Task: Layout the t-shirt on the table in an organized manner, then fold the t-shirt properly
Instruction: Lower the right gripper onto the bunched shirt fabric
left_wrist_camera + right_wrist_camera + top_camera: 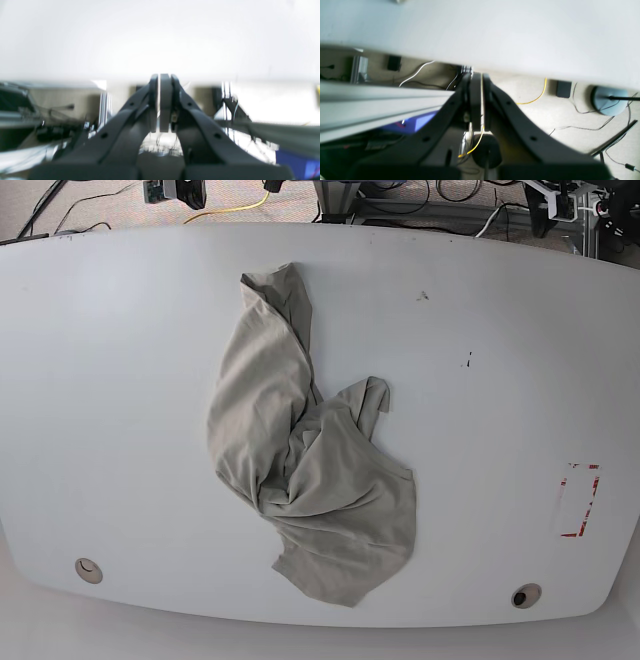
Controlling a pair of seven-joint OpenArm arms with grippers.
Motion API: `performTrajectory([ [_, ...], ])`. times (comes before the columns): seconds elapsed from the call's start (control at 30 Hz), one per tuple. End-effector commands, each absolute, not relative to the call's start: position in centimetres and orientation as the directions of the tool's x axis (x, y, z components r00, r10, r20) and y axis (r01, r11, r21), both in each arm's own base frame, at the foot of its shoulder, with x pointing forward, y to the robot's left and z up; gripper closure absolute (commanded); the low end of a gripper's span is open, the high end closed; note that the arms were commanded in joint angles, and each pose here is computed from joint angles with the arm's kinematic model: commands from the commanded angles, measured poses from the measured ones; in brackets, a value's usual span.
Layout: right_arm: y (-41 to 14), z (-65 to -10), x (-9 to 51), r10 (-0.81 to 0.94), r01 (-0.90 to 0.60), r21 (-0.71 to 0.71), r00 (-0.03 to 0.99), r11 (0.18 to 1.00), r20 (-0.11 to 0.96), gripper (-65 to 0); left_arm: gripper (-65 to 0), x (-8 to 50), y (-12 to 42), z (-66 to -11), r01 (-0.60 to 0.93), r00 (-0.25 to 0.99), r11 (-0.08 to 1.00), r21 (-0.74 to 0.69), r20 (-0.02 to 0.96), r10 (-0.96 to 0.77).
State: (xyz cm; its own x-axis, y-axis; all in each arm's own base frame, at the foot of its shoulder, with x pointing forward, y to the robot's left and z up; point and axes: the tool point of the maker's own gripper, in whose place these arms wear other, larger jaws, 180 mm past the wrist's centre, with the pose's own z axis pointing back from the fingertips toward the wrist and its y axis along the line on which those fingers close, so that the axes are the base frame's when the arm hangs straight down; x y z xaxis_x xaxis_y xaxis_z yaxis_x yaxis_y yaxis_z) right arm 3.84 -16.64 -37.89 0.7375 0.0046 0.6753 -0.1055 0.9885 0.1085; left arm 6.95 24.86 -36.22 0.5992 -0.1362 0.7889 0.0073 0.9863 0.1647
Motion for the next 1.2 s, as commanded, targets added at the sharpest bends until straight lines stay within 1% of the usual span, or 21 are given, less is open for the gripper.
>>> performTrajectory([
  [0.0, -16.6, -37.0, 5.2, 0.001, -0.113, 0.109, 0.699, 0.988, 0.715, -0.2, 0.0, 8.0, 25.1, -35.0, 0.017, 0.555, 0.985, 0.169, 0.818, -0.150],
  [0.3, -15.8, -36.1, 9.8, -0.014, -0.131, 0.116, 0.605, 0.985, 0.796, -0.2, 0.0, 11.9, 24.2, -34.1, 0.051, 0.462, 0.988, 0.146, 0.873, -0.153],
  [0.47, -14.3, -35.1, 12.9, -0.028, -0.165, 0.137, 0.534, 0.977, 0.845, -0.3, 0.0, 14.1, 24.6, -34.3, 0.049, 0.471, 0.986, 0.159, 0.867, -0.163],
  [0.67, -10.9, -33.5, 16.4, -0.122, -0.210, 0.238, 0.451, 0.948, 0.884, -0.6, 0.0, 17.3, 25.3, -33.8, 0.060, 0.454, 0.981, 0.186, 0.870, -0.193],
  [0.83, -9.2, -32.0, 19.2, -0.148, -0.253, 0.260, 0.387, 0.932, 0.910, -0.8, -0.3, 19.9, 25.2, -32.6, 0.049, 0.398, 0.980, 0.192, 0.896, -0.196],
  [0.87, -8.9, -32.0, 19.6, -0.144, -0.263, 0.260, 0.388, 0.929, 0.910, -1.3, -1.3, 20.4, 25.2, -32.3, 0.048, 0.384, 0.980, 0.194, 0.902, -0.197],
  [0.93, -8.0, -32.0, 20.4, -0.134, -0.286, 0.262, 0.398, 0.922, 0.907, -4.3, -4.9, 21.3, 25.1, -31.7, 0.067, 0.360, 0.977, 0.202, 0.908, -0.212],
  [1.07, -7.0, -31.9, 21.5, -0.115, -0.312, 0.257, 0.408, 0.914, 0.906, -14.7, -15.7, 22.6, 23.8, -31.2, 0.130, 0.326, 0.972, 0.195, 0.918, -0.228],
  [1.17, -7.1, -31.9, 21.9, -0.123, -0.290, 0.256, 0.407, 0.922, 0.905, -20.0, -23.9, 23.0, 23.1, -30.9, 0.166, 0.311, 0.967, 0.191, 0.921, -0.235],
])
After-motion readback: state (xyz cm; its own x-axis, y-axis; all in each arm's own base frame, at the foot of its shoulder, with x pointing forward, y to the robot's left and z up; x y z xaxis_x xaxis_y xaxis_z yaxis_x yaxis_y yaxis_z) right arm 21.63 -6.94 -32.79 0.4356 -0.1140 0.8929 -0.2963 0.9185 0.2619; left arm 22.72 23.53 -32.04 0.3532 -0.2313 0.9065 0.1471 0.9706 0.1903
